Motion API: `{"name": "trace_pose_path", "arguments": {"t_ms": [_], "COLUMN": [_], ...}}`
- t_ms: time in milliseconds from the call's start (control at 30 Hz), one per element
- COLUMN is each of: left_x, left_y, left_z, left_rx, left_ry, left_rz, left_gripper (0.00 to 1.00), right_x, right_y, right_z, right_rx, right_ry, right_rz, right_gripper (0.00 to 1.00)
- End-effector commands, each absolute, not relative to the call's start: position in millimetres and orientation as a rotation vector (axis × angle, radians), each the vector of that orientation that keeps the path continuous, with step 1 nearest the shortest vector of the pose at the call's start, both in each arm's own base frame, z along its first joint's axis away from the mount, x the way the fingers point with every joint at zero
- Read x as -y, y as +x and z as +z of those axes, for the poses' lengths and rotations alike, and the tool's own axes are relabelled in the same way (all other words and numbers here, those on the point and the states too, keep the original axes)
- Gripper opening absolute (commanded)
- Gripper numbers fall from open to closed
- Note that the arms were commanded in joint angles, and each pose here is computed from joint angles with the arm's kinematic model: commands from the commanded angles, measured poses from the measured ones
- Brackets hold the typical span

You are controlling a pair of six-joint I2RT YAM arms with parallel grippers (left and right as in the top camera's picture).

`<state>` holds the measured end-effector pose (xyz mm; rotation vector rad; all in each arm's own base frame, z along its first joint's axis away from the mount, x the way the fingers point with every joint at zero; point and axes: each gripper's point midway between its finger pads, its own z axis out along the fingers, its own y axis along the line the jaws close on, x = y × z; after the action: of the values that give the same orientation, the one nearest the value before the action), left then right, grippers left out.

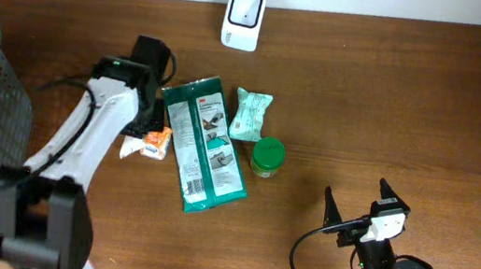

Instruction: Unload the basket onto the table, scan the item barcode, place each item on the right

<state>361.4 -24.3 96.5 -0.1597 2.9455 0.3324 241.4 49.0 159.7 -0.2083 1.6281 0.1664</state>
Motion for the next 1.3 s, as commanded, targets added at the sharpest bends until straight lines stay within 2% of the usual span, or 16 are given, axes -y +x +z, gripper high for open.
{"name": "trace_pose_path", "arguments": {"t_ms": [0, 133, 233, 367, 433, 567, 633, 667, 700, 733, 833, 900, 967, 1067, 1167, 1267], "left_x": [7.7, 23.4, 80.1, 117.3, 118.2, 69.3, 66.8, 72.6, 80.3, 85.4, 90.5, 102.7, 119.1, 125.2, 108.5, 61.3], "left_y": [358.7, 345.4, 345.4, 340.0, 341.8, 342.9, 342.4, 342.0, 341.6, 340.7, 341.6, 355.1, 373.0, 389.5, 387.8, 393.1], "left_z": [76.6, 51.7, 37.2, 37.5, 37.9, 44.4, 43.6, 42.0, 40.1, 39.0, 39.0, 58.3, 98.0, 186.6, 228.7, 251.9], "left_rx": [-2.965, -3.014, -3.032, -3.011, -2.998, -2.965, -2.977, -2.988, -3.003, -3.015, -3.018, -2.970, -2.873, -2.645, -2.538, -2.450], "left_ry": [-0.230, -0.248, -0.131, 0.024, 0.032, -0.030, -0.049, -0.048, -0.049, -0.048, -0.048, -0.002, 0.063, 0.154, 0.197, 0.245], "left_rz": [0.498, 0.423, 0.161, 0.140, 0.153, 0.444, 0.428, 0.381, 0.314, 0.270, 0.227, 0.132, -0.008, -0.129, -0.205, -0.329], "left_gripper": [0.00, 0.00, 0.00, 0.00, 0.00, 0.00, 0.00, 0.06, 0.58, 0.99, 0.99, 0.99, 0.99, 0.99, 0.99, 0.99], "right_x": [-50.7, -50.7, -50.7, -50.7, -50.7, -50.7, -50.7, -50.7, -50.7, -50.7, -50.7, -50.7, -50.7, -50.7, -44.3, -56.8], "right_y": [240.8, 240.8, 240.8, 240.8, 240.8, 240.8, 240.8, 240.8, 240.8, 240.8, 240.8, 240.8, 240.8, 240.8, 242.3, 239.3], "right_z": [157.8, 157.8, 157.8, 157.8, 157.8, 157.8, 157.8, 157.8, 157.8, 157.8, 157.8, 157.8, 157.8, 157.8, 157.7, 159.7], "right_rx": [-1.629, -1.629, -1.629, -1.629, -1.629, -1.629, -1.629, -1.629, -1.629, -1.629, -1.629, -1.629, -1.629, -1.629, -1.633, -1.619], "right_ry": [-0.214, -0.214, -0.214, -0.214, -0.214, -0.214, -0.214, -0.214, -0.214, -0.214, -0.214, -0.214, -0.214, -0.214, -0.185, -0.242], "right_rz": [0.173, 0.173, 0.173, 0.173, 0.173, 0.173, 0.173, 0.173, 0.173, 0.173, 0.173, 0.173, 0.173, 0.173, 0.141, 0.203], "right_gripper": [0.98, 0.98, 0.98, 0.98, 0.98, 0.98, 0.98, 0.98, 0.98, 0.98, 0.98, 0.98, 0.98, 0.98, 0.98, 0.98]}}
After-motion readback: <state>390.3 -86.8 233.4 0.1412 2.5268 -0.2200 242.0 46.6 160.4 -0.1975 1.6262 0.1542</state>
